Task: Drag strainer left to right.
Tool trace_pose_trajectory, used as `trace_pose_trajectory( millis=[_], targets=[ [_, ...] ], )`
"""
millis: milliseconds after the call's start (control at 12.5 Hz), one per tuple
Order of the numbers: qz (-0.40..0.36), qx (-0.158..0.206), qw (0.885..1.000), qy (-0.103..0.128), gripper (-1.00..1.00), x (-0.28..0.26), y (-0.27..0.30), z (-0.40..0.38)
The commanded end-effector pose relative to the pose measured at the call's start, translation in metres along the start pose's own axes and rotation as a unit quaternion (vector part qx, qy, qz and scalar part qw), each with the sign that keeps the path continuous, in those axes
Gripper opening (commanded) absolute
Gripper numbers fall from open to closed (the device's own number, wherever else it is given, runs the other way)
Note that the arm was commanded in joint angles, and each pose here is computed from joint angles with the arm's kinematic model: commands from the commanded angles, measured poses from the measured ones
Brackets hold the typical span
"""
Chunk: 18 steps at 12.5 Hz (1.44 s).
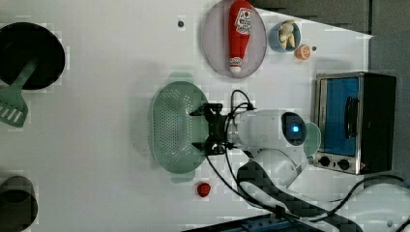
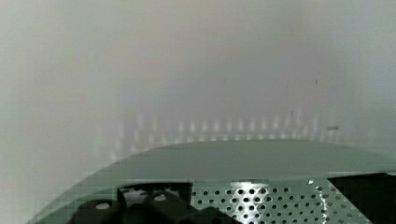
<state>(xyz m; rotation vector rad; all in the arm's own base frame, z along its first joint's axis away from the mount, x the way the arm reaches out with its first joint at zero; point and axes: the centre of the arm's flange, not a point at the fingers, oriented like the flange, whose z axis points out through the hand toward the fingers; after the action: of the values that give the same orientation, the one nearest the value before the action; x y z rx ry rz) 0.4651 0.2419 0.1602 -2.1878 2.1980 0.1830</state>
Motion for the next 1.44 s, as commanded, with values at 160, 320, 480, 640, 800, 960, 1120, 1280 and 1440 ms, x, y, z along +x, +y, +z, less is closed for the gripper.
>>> trace_pose_trajectory(
  millis=[160,320,480,640,800,960,1120,1280,1440],
  targets=[
    [0.027,-0.004,0.999,0.017,1.0,0.072,-0.009,-0.003],
    [0.018,-0.005,1.0,0.023,1.0,0.099,-0.013,-0.004],
    [0.009,-0.003,1.0,0.028,1.0,0.127,-0.017,-0.008],
    [0.012,-0.002,0.999,0.035,1.0,0.154,-0.019,-0.012],
    [0.008,-0.001,0.999,0.04,1.0,0.178,-0.021,-0.015],
    [0.002,-0.002,0.999,0.047,1.0,0.203,-0.022,-0.018],
    [-0.022,0.001,0.998,0.052,1.0,0.223,-0.024,-0.02],
    [-0.006,0.003,0.998,0.058,1.0,0.245,-0.024,-0.022],
    [0.007,0.004,0.998,0.065,1.0,0.267,-0.024,-0.025]
  ],
)
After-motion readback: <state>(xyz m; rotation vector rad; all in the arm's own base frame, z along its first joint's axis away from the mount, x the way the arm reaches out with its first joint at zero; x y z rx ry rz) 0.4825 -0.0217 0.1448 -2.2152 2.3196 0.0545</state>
